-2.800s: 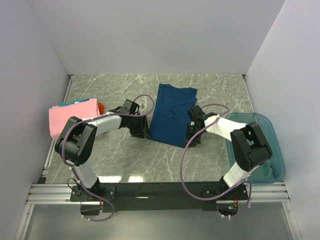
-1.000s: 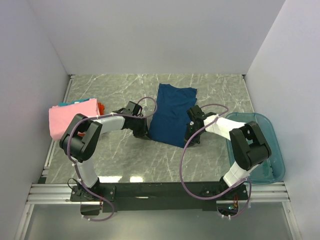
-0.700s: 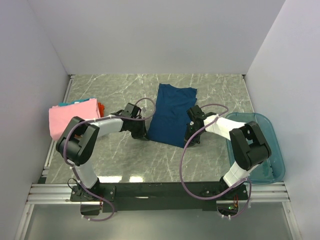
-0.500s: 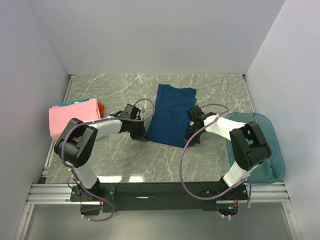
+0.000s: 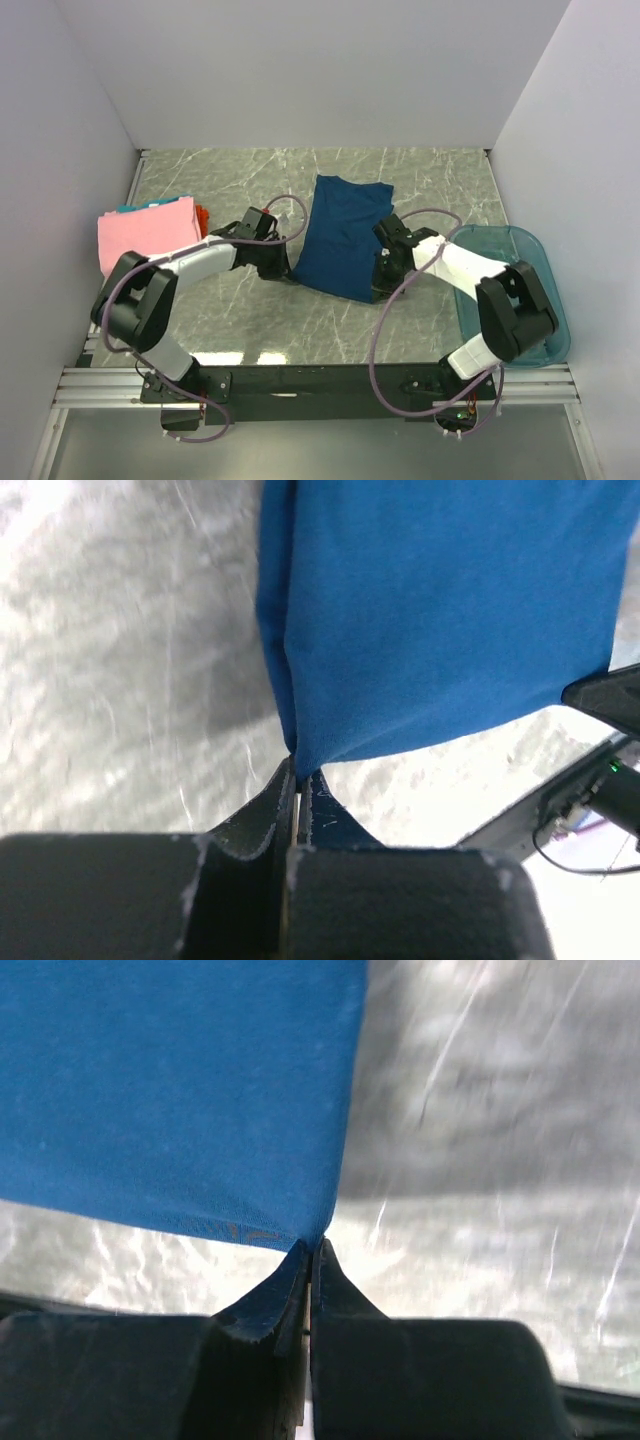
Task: Fold and stack the t-shirts
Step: Fold the tshirt
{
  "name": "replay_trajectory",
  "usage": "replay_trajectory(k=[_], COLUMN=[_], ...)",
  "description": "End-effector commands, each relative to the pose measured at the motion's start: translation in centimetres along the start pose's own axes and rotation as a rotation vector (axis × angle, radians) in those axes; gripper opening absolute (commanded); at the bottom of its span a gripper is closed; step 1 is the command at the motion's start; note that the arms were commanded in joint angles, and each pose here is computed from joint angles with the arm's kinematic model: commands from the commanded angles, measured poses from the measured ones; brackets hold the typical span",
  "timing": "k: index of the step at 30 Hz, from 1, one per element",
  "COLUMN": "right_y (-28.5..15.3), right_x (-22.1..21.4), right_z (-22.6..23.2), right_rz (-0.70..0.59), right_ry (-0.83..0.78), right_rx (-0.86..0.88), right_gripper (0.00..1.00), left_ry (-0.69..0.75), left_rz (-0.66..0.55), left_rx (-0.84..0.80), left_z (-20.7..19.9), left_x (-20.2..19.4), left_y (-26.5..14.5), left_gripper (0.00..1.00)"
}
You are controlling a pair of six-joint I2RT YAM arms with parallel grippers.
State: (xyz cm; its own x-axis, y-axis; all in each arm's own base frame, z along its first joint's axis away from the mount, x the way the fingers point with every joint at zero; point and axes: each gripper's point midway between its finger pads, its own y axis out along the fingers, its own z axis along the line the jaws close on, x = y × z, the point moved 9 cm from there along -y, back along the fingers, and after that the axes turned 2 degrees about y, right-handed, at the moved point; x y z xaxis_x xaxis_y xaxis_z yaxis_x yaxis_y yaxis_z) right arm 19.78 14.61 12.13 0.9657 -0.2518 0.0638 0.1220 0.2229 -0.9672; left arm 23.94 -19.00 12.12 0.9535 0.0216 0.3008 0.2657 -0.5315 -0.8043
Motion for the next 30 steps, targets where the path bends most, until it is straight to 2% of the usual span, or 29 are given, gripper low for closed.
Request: replay_trajectory(k=[1, 6, 13, 18, 30], right_y=[-2.3, -5.1, -10.0, -12.1, -12.2], right_x=[-2.3, -4.2, -5.5, -3.8, 3.2], right_z=[-1.4, -1.3, -0.8, 0.3, 1.2], right_rz=[0.023, 0.008, -0.049, -0.159, -0.287], right_ry=[-0.017, -0.010, 0.016, 0.036, 0.058], right_rx=[-0.086, -0.057, -0.031, -0.013, 0.010], right_gripper=[0.00, 0.00, 0.00, 0.00, 0.00], left_ry=[-0.001, -0.009, -0.012, 0.030, 0.093], left_rz=[-0.033, -0.018, -0.080, -0.162, -0.261], left_rx=[0.003, -0.007, -0.058, -0.079, -0.110], left_z=[-0.5, -1.2, -3.6, -5.6, -7.7], left_x=[-0.4, -1.8, -2.2, 0.6, 8.0], left_y=[-2.6, -5.1, -9.7, -11.3, -8.7], left_gripper=[0.00, 0.00, 0.00, 0.00, 0.00])
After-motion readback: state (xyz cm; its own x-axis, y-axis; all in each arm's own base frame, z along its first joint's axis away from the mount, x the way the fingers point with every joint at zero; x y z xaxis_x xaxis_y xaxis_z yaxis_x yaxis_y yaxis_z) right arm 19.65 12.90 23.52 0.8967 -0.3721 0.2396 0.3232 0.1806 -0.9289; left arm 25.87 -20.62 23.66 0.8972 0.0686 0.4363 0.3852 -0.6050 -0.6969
